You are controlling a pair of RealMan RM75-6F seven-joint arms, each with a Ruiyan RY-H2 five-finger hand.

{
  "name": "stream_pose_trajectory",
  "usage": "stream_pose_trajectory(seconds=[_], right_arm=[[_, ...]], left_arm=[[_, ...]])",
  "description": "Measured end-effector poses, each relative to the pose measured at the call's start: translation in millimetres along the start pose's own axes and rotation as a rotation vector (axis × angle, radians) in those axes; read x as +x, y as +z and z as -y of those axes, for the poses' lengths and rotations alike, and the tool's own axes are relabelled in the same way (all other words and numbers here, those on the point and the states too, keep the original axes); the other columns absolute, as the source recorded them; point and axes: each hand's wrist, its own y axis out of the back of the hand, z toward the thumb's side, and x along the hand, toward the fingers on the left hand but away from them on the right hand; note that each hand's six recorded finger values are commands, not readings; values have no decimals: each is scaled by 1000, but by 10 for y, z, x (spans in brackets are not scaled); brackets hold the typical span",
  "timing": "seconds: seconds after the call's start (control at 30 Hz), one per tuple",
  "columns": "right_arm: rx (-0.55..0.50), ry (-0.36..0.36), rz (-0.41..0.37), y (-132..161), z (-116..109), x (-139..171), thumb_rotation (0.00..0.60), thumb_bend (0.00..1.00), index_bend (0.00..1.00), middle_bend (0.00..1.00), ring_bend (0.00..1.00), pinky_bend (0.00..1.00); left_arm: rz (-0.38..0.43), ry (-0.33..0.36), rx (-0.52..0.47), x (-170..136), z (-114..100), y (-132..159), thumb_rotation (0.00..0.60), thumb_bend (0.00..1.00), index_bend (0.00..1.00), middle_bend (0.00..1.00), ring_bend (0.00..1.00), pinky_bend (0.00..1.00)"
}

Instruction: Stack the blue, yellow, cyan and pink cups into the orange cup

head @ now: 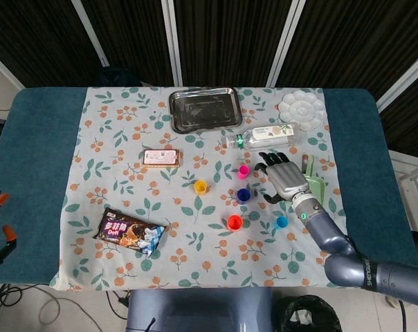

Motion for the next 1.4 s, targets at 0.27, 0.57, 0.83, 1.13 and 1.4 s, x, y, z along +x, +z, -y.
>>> stream_pose_trajectory(seconds=[0.27,0.57,0.83,1.13,1.4], right_arm=[[14,-4,-10,135,179,-43,600,378,257,0,0,14],[47,-25,-25,299,295,-136,600,376,261,0,0,14],[52,-8,-29,356,384,-159,600,377,268,0,0,14],[50,1,-29,386,427,-198,600,376,297,0,0,13],[47,6,-33,421,463,-227,600,377,305,0,0,13]], left_arm=[[-4,2,-3,-3,-6,-4,600,682,144,94,5,17],[-6,0,-3,1,-3,-14,600,683,144,94,5,17],[-10,3,-6,7,-9,-24,600,682,147,94,5,17],[-12,5,-5,5,-14,-28,600,682,148,94,5,17],[-13,4,-4,6,-13,-32,600,682,148,94,5,17]])
